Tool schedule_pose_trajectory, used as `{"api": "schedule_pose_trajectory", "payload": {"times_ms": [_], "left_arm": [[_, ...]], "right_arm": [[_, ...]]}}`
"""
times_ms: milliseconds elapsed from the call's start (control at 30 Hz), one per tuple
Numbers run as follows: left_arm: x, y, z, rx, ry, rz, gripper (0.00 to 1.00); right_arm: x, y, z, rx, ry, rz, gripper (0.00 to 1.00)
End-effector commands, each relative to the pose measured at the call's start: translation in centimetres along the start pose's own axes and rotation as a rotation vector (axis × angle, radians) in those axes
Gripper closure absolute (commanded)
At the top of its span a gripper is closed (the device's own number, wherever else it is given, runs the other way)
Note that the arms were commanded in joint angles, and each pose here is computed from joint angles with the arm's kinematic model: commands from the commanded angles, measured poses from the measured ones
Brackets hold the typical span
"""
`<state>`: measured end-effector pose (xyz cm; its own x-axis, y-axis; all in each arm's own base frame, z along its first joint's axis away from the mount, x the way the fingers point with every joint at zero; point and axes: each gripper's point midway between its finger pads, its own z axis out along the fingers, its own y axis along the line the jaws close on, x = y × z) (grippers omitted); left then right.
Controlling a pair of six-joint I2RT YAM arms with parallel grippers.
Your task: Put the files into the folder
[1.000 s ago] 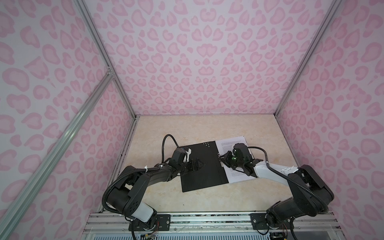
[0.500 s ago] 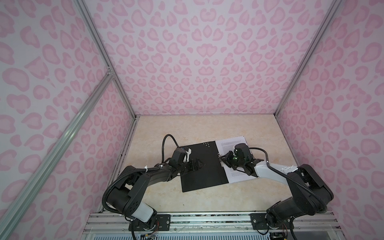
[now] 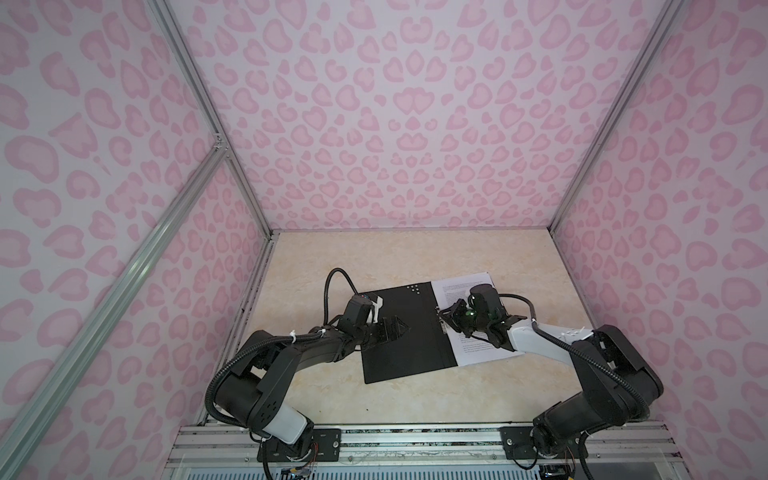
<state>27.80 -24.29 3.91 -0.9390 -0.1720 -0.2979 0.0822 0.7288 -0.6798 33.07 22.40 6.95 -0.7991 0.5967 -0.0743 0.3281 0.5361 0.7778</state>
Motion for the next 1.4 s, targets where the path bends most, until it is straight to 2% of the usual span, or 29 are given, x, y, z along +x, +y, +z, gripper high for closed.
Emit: {"api": "schedule_pose_trajectory", "payload": {"times_ms": [0, 500, 900, 1367], "left_arm": [[3.40, 4.53, -0.20, -0.182, 0.108, -0.087, 0.01], [3.51, 4.68, -0.04, -0.188, 0.114, -0.089, 0.01], [3.57, 4.79, 0.05, -0.191, 0.118, -0.093, 0.01], [3.60, 4.98, 0.21, -0.197, 0.121, -0.096, 0.01]], "right_arm": [[-0.17, 0.39, 0.14, -0.018, 0.004, -0.001, 0.82], [-0.62, 0.80, 0.25, -0.032, 0.013, 0.010, 0.80], [-0.59, 0.22, -0.14, -0.032, 0.003, 0.022, 0.85], [-0.04, 0.06, -0.43, -0.036, 0.017, 0.002, 0.87]]}}
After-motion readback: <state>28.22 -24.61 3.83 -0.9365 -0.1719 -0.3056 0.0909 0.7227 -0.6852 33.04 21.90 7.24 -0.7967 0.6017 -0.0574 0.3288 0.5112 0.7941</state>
